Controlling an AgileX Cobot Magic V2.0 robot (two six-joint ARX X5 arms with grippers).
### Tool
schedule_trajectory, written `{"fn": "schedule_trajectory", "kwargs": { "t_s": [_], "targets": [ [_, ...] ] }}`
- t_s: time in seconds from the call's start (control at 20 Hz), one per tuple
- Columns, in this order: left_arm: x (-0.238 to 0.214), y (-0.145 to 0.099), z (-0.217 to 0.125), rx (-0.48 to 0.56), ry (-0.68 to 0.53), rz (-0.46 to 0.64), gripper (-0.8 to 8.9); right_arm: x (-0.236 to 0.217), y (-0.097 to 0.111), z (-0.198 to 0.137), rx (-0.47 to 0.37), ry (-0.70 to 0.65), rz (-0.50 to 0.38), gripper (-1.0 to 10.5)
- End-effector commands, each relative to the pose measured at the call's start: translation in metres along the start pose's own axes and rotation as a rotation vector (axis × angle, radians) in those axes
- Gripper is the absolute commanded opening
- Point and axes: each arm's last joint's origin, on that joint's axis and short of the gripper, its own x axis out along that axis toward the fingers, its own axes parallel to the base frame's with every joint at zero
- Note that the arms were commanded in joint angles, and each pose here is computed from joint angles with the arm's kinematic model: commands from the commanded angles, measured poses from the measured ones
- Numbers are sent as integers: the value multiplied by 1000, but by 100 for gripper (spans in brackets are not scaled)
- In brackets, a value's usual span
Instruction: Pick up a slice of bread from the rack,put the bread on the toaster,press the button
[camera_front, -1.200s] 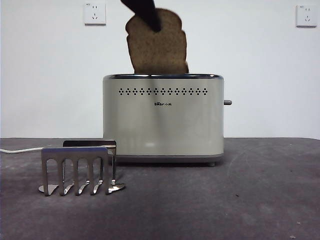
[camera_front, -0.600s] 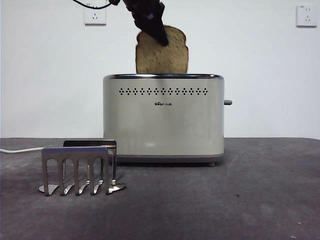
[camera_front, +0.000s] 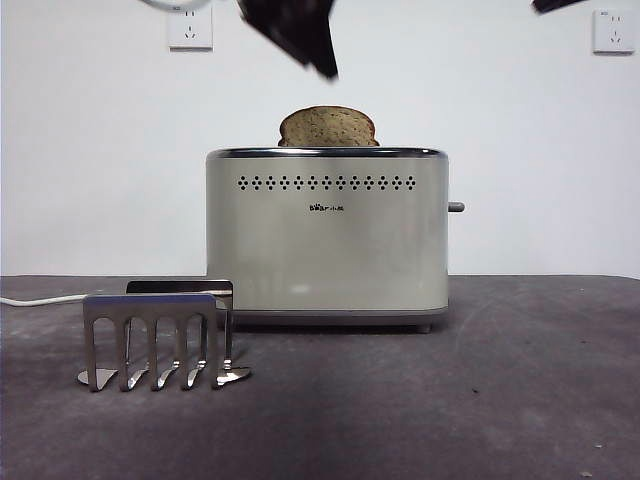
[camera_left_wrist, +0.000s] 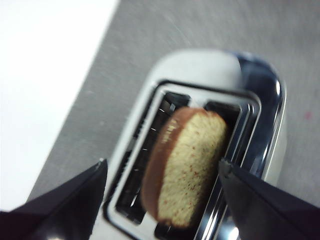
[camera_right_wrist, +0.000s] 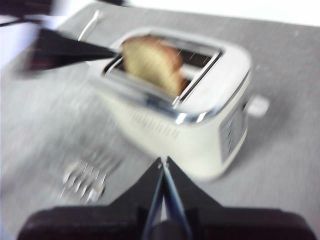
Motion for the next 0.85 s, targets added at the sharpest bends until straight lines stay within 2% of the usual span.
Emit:
{"fn": "schedule_trajectory", "kwargs": {
  "t_s": [0.05,0.15,0.4,0.6,0.85],
  "targets": [
    [-39,4,6,-199,-51,26,374,21,-14,5,80,-36,0,-12],
    [-75,4,8,-288,-82,36,374,42,-29,8,134,-79,2,-12],
    [-155,-2,3,-406,-137,42,374,91,-63,6,254,-147,15,-13],
    [-188,-9,-1,-430,-185,-17,374,122,-84,-1,314,-116,24,-13],
    [-209,-15,-4,-425,-232,-92,374,148,-103,-7,351,-72,50,-13]
  ]
}}
